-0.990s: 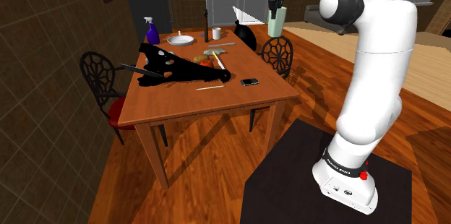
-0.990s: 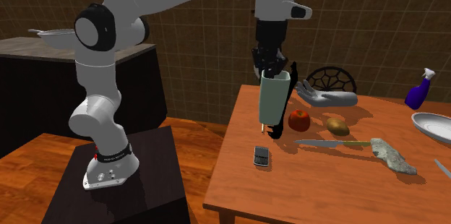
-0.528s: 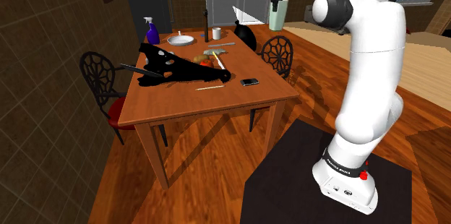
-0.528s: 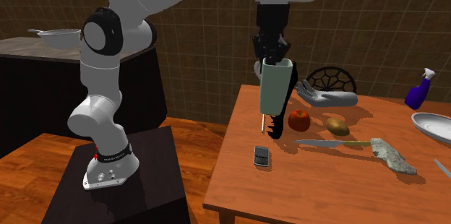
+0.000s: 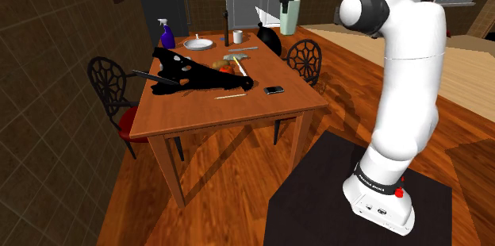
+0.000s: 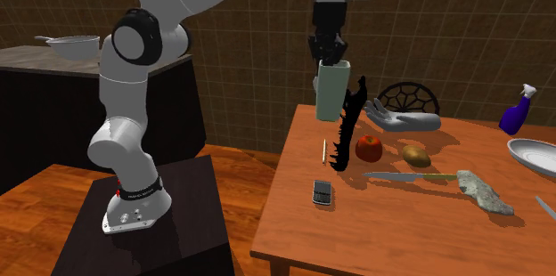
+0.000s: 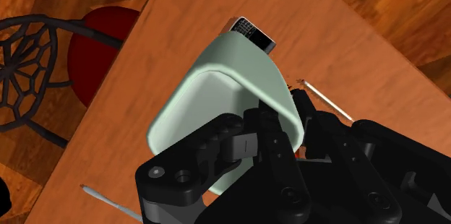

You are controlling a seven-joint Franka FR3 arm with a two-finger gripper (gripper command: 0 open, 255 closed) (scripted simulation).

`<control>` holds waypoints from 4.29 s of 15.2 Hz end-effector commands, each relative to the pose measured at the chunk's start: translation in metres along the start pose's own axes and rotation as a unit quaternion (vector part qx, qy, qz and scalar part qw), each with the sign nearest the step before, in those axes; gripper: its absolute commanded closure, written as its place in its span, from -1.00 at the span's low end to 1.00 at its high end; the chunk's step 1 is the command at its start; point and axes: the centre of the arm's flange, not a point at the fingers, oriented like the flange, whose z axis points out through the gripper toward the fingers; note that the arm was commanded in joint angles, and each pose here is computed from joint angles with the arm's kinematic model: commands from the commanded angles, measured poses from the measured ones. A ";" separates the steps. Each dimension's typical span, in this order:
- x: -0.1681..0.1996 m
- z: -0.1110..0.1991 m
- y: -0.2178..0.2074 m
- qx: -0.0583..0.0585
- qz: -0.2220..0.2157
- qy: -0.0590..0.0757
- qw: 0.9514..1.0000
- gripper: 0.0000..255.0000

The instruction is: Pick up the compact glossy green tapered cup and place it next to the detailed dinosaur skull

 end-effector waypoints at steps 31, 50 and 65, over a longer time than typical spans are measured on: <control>0.077 0.094 -0.165 0.000 0.001 0.000 1.000 1.00; 0.078 0.194 -0.167 0.000 0.001 0.000 1.000 1.00; 0.080 0.273 -0.169 0.000 0.001 0.000 1.000 1.00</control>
